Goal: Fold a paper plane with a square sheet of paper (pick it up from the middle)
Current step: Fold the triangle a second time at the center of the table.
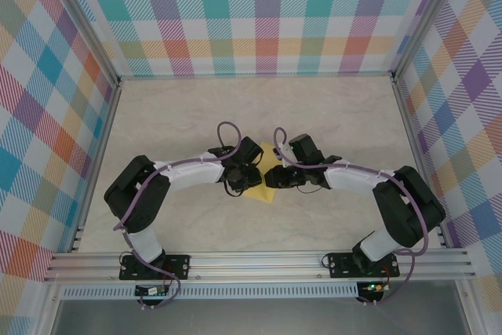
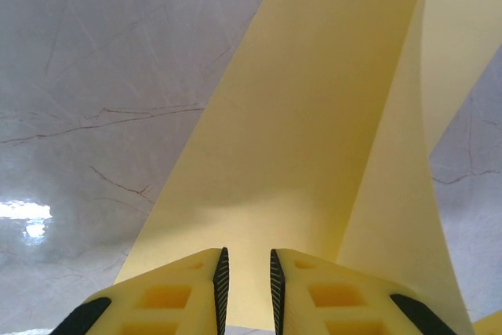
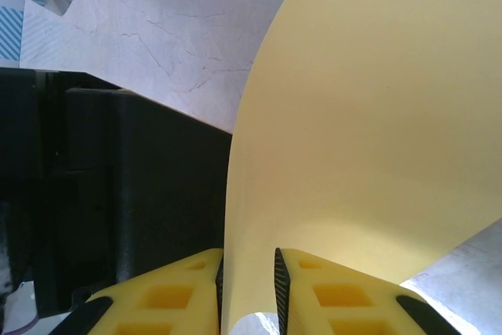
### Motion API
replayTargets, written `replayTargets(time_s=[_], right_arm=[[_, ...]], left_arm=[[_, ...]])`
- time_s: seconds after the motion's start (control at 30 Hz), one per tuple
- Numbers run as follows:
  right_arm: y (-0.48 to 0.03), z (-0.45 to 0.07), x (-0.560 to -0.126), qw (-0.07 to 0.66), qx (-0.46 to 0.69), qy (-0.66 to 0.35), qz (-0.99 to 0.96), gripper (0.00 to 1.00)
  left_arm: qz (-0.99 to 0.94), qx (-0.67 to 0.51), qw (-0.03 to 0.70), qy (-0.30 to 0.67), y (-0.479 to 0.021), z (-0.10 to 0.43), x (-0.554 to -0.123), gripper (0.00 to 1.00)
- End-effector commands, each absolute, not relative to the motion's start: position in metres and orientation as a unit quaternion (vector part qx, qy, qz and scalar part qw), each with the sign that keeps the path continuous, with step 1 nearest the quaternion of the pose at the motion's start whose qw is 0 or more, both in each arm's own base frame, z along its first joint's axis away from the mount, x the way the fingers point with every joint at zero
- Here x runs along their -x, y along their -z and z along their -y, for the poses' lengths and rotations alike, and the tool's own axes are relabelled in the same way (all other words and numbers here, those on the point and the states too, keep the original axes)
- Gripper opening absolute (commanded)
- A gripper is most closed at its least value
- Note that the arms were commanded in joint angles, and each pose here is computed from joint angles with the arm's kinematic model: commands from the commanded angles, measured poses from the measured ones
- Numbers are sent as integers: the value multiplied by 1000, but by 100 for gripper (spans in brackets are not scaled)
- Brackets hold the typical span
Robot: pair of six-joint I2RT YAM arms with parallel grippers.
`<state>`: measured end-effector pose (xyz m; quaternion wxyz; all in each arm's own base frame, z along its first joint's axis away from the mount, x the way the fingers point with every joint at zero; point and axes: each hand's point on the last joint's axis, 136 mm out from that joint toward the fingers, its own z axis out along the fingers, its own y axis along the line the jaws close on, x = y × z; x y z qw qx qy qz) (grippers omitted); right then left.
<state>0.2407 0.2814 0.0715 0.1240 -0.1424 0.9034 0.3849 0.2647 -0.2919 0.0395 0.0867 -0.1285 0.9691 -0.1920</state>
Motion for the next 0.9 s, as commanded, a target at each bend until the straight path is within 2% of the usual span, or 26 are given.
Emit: replayTargets(time_s=[0.0,0.27,0.37,0.47,0.87], right_arm=[[-84,-281,-245,145,142,-394,-897,26],[-84,-281,-246,152,139,-395,-895,24],[-85,-279,-247,159,136,-391,-896,15],[-84,-276,-248,160,132,-388,-898,10],[-59,-268,-259,118,118,-370,-914,9]], left_arm=[[-967,132,84,202,-43,297,-269,23],[-967,132,82,200,-42,297,-268,23],[-968,131,81,199,-42,297,-268,23],[-968,132,83,198,-42,295,-267,23],[-967,134,71,203,-34,289,-255,22]])
